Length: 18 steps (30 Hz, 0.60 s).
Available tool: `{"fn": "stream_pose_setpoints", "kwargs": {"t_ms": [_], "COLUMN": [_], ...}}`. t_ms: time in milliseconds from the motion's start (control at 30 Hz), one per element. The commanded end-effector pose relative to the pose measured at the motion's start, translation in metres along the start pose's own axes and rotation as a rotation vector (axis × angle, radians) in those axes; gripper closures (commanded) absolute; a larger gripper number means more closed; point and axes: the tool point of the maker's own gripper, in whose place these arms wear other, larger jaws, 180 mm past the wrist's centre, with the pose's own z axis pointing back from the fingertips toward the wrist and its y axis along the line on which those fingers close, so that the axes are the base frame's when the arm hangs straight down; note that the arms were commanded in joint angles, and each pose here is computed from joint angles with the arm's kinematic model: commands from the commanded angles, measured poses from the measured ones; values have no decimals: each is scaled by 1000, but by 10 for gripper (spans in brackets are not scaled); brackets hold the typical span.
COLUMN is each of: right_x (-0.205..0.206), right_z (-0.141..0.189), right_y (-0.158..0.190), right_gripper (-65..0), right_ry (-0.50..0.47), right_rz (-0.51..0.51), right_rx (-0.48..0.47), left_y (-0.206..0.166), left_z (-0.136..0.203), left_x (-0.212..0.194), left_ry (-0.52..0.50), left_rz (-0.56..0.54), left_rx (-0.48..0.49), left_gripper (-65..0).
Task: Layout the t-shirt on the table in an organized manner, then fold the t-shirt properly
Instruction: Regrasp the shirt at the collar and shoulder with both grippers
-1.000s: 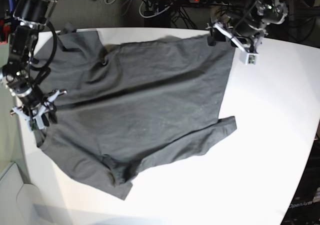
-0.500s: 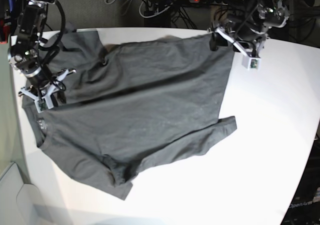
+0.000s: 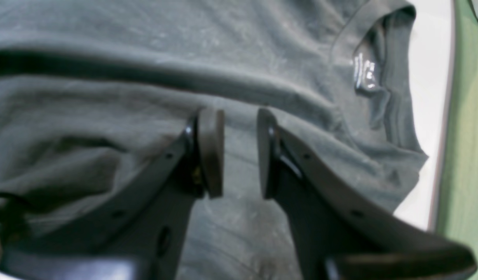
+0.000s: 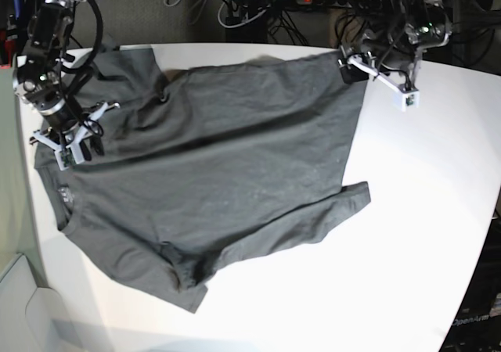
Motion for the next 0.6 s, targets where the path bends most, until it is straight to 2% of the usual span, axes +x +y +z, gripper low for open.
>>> {"fn": "stream_pose_setpoints", "kwargs": {"t_ms": [0,267,300,367,500,567], "right_x": [16,14,15,15,15,15], "right_z": [2,2,2,2,2,2], "right_y": [-7,-7,-7,-7,-6,-6], "right_gripper": [-164,-164,-164,-163,-161,-161], "right_ry": [-55,-51,-53,-53,-51,-51], "right_rz": [8,5,5,5,6,6], "right_rx": [-13,-11,-12,-12,-10,-10], "left_y": [2,3,4,6,7,8], "left_z": [0,-12,-14,-18,-31,-37], "left_x": [2,-4,-4,-12,-18,-23], "left_ry": [-3,30,34,59,95,116], "left_rz": [16,40,43,55,73,84], "left_rx": [6,3,3,5,-6,-7], "left_gripper": [-433,-426,-406,-313,-66,0]}}
